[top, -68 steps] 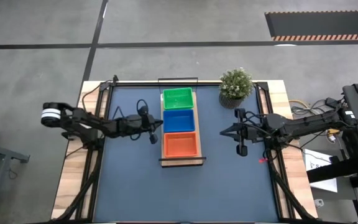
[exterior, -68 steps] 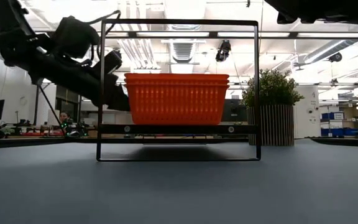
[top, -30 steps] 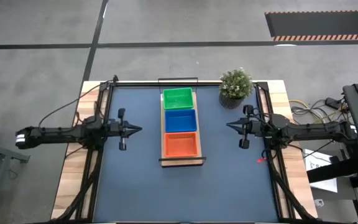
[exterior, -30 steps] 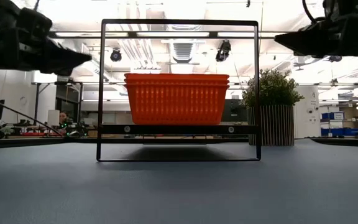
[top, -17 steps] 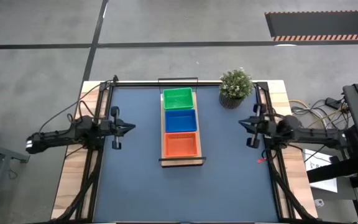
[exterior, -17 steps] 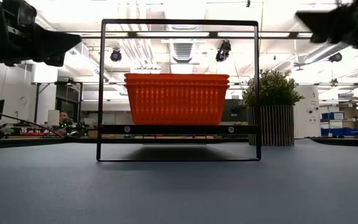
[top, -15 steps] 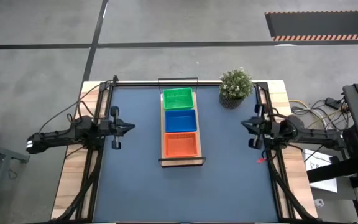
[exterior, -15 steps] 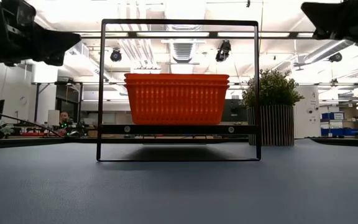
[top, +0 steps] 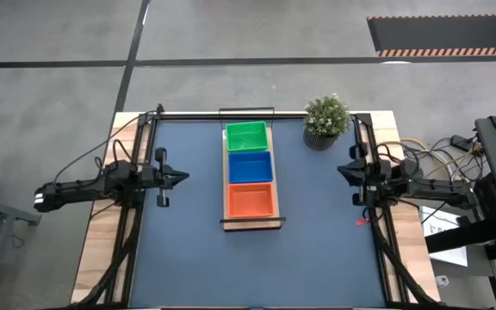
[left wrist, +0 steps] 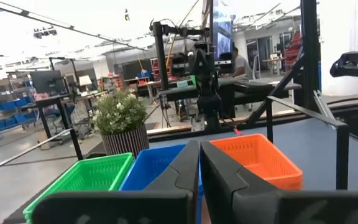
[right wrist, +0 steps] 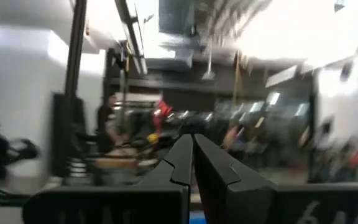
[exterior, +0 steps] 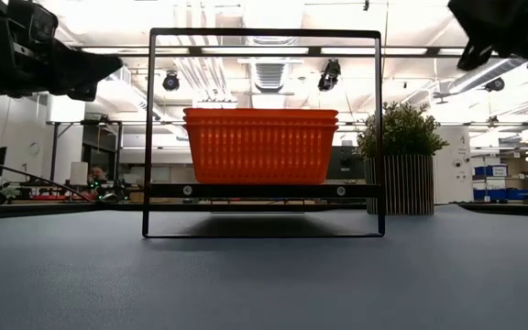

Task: Stack baskets on shelf by color
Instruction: Return to Home Position

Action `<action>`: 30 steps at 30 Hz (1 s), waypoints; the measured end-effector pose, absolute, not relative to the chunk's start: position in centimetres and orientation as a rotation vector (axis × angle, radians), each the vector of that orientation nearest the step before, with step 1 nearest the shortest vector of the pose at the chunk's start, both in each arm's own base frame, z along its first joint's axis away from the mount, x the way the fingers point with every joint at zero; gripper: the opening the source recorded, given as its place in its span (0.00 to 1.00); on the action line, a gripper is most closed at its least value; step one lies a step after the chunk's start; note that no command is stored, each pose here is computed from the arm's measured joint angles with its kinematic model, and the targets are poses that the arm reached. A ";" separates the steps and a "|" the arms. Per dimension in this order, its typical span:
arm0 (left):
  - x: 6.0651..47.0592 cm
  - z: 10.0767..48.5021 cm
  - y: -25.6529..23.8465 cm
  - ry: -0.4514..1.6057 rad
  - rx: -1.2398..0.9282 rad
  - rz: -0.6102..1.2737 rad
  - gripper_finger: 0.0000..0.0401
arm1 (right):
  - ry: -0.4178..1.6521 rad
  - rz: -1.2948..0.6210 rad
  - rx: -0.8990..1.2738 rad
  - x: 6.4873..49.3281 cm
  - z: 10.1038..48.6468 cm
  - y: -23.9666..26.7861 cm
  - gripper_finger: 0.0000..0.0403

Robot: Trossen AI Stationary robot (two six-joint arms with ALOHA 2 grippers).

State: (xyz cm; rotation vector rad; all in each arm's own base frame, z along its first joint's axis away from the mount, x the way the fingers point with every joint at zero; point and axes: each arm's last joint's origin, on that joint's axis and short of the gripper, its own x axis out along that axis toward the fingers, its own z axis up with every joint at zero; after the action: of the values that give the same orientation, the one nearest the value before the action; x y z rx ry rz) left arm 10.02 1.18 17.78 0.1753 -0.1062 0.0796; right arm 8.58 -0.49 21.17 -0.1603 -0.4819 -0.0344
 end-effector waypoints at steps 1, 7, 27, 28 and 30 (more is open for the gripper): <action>10.0 17.8 1.2 -0.104 0.175 0.079 0.00 | -0.466 -0.017 -0.090 8.7 21.0 -0.5 0.02; 10.2 17.6 1.2 -0.081 0.173 0.078 0.00 | -0.402 0.039 0.182 9.1 20.5 -0.5 0.02; 10.7 17.0 1.3 -0.012 0.166 0.072 0.00 | -0.331 0.032 0.197 9.8 20.0 -0.6 0.02; 10.7 16.9 1.3 -0.009 0.166 0.071 0.00 | -0.331 0.032 0.197 9.8 20.0 -0.6 0.02; 10.8 16.9 1.3 -0.003 0.165 0.071 0.00 | -0.331 0.032 0.197 9.8 20.0 -0.6 0.02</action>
State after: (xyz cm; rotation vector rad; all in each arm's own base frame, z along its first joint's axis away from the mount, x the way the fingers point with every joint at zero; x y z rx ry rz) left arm 10.75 1.28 16.89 0.1654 -0.0032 0.0708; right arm 9.75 -0.59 19.98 0.1969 -0.3312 0.0318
